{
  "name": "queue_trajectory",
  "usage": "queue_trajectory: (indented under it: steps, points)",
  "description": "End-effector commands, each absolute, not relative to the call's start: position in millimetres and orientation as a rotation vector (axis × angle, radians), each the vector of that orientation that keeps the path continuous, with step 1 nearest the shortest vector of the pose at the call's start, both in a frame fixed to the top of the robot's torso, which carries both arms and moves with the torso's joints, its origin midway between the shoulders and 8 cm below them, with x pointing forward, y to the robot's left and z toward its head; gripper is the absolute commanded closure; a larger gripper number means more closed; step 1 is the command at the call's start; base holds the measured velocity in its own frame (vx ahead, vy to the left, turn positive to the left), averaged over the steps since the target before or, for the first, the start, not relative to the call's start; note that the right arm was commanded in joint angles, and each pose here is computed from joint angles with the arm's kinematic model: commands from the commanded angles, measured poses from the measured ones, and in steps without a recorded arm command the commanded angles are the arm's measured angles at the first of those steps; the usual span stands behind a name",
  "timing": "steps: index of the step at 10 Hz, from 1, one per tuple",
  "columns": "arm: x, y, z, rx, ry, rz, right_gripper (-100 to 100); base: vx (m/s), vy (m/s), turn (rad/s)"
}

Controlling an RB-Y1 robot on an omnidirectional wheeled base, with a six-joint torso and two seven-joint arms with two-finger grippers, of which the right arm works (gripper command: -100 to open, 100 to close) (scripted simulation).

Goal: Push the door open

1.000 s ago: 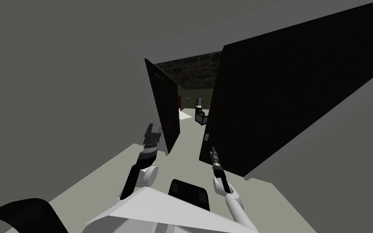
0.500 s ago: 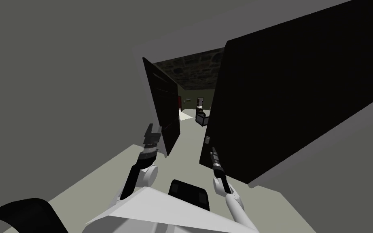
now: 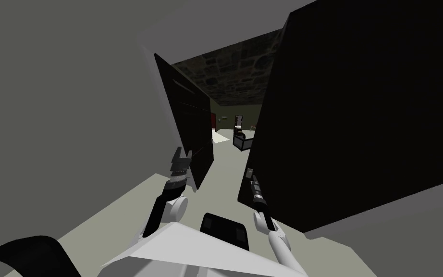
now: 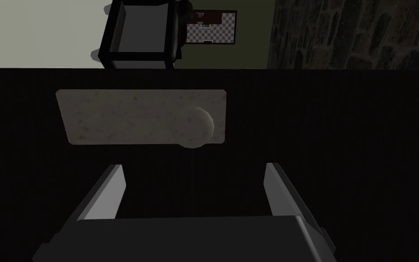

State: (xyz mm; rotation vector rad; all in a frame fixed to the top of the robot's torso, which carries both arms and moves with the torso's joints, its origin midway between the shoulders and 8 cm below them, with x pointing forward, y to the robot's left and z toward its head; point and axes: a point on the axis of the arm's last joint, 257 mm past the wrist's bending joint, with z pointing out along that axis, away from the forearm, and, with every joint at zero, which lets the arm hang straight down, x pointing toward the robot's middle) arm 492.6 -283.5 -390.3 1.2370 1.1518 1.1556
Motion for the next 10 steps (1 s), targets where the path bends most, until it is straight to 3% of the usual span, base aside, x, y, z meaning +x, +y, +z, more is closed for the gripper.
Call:
queue_trajectory:
  steps: [1, 5, 6, 10]
  points:
    - [491.8, -284.8, -390.6, 1.24, 1.148, 1.153, -100, 0.183, 0.002, 0.026]
    - [491.1, -285.7, -391.2, 1.244, 1.143, 1.151, -100, 0.166, -0.025, 0.018]
    - [491.1, -285.7, -391.2, 1.244, 1.143, 1.151, 100, -0.018, 0.003, 0.004]
    - [491.1, -285.7, -391.2, 1.244, 1.143, 1.151, 100, -0.016, 0.001, 0.002]
